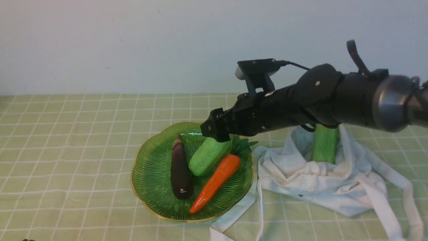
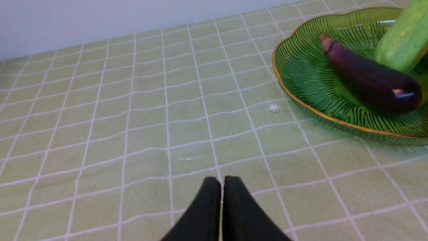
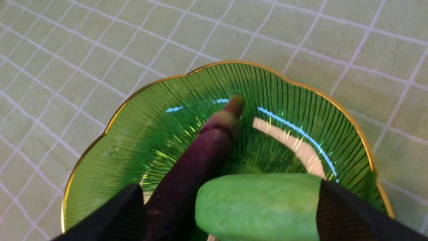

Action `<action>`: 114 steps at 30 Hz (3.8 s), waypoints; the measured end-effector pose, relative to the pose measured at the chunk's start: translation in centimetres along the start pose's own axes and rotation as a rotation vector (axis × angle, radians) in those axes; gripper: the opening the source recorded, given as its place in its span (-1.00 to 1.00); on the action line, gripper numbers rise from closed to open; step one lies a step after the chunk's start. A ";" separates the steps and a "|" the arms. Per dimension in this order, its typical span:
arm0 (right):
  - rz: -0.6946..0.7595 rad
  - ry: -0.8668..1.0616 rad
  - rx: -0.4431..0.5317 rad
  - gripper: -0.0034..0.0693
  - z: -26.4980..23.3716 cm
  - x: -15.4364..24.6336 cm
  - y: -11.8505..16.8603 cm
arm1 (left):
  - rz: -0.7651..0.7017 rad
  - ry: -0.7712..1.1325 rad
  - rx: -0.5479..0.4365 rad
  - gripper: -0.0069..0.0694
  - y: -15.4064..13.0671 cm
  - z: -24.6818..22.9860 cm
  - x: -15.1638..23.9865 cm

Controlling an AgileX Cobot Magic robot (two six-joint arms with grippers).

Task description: Take vegetables from bag on green coffee tablecloth place on plate.

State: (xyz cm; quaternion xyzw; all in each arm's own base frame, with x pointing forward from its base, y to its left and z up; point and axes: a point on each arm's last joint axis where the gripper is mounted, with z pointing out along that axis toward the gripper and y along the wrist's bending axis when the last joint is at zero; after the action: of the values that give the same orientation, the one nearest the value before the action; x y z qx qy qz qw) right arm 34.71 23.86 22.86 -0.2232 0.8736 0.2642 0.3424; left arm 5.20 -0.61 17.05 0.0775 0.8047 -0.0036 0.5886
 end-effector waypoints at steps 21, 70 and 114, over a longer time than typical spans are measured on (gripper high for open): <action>-0.171 -0.406 0.251 -0.88 -26.9 -4.9 3.9 | 0.000 0.000 0.000 -0.83 0.0 0.0 0.0; -0.280 -0.729 0.440 -0.94 -40.1 4.8 6.3 | 0.000 0.000 0.000 -0.83 0.0 0.0 0.0; -0.024 -0.589 0.799 -0.94 -26.1 27.9 -3.3 | 0.000 0.000 0.000 -0.83 0.0 0.0 0.0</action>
State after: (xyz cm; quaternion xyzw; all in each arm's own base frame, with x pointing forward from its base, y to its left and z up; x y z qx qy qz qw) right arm 5.48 -0.50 18.18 -0.0003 0.7702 -0.0435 0.6363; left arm 5.20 -0.61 17.05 0.0775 0.8047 -0.0036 0.5886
